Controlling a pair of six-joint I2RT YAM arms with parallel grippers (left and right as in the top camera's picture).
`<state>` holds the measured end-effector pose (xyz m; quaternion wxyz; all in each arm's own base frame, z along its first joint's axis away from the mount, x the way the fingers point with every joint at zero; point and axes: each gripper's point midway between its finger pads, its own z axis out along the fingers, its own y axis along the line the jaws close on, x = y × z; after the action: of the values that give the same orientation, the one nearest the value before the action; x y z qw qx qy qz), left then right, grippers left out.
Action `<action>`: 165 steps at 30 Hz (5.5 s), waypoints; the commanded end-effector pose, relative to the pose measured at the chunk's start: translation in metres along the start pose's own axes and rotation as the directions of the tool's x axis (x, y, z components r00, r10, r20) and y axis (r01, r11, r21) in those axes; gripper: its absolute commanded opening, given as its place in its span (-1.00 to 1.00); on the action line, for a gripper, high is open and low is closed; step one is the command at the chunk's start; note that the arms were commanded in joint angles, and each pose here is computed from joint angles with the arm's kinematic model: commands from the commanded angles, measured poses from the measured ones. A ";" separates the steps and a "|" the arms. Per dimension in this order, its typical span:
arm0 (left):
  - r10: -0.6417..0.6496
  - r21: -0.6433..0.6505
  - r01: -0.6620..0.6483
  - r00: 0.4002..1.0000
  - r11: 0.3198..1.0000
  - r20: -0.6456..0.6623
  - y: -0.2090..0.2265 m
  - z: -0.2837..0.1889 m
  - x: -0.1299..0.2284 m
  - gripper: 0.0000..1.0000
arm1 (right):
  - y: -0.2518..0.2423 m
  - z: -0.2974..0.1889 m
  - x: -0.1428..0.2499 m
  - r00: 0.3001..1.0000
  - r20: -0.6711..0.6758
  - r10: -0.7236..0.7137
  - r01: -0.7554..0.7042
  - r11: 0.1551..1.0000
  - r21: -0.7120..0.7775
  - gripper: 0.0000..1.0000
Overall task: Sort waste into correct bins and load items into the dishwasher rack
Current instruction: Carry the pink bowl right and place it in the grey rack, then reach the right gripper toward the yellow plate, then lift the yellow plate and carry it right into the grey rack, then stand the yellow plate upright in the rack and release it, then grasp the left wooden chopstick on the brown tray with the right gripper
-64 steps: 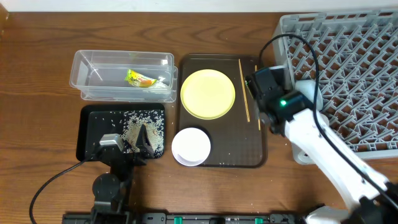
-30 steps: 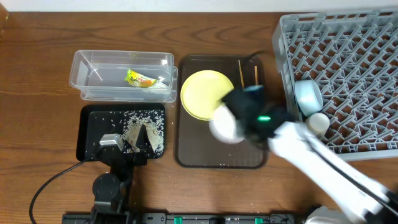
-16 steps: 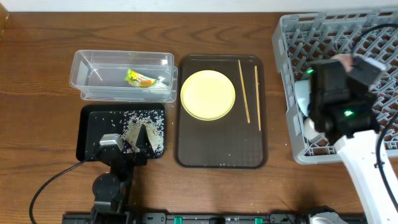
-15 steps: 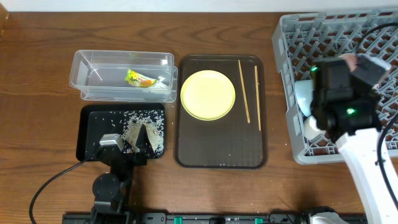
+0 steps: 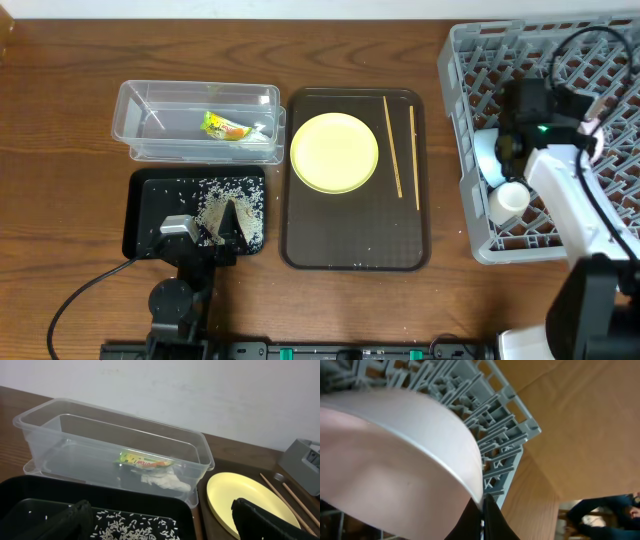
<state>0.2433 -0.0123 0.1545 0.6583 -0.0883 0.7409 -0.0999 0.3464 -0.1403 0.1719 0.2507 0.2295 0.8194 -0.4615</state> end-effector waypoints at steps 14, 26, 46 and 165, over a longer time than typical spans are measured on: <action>0.004 -0.021 -0.005 0.999 1.000 -0.037 0.007 0.002 0.017 0.82 | 0.043 -0.093 0.010 0.997 0.039 -0.061 0.071 0.925 -0.374 0.19; 0.004 -0.021 -0.005 0.999 1.000 -0.037 0.007 0.002 0.017 0.83 | 0.136 -0.311 0.087 0.951 -0.014 -0.309 0.004 0.060 -0.998 0.02; 0.004 -0.021 -0.005 0.999 1.000 -0.037 0.007 0.002 0.017 0.82 | 0.277 -0.223 0.166 0.909 -0.322 -0.266 -0.141 0.529 -0.837 -0.47; 0.004 -0.021 -0.005 0.999 1.000 -0.037 0.007 0.002 0.017 0.83 | 0.276 -0.172 0.158 0.874 -0.073 -0.480 0.142 0.397 -0.907 -0.84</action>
<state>0.2433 -0.0123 0.1545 0.6583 -0.0883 0.7409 -0.0999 0.3759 0.1595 0.0007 0.1460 -0.0192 0.9884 0.0367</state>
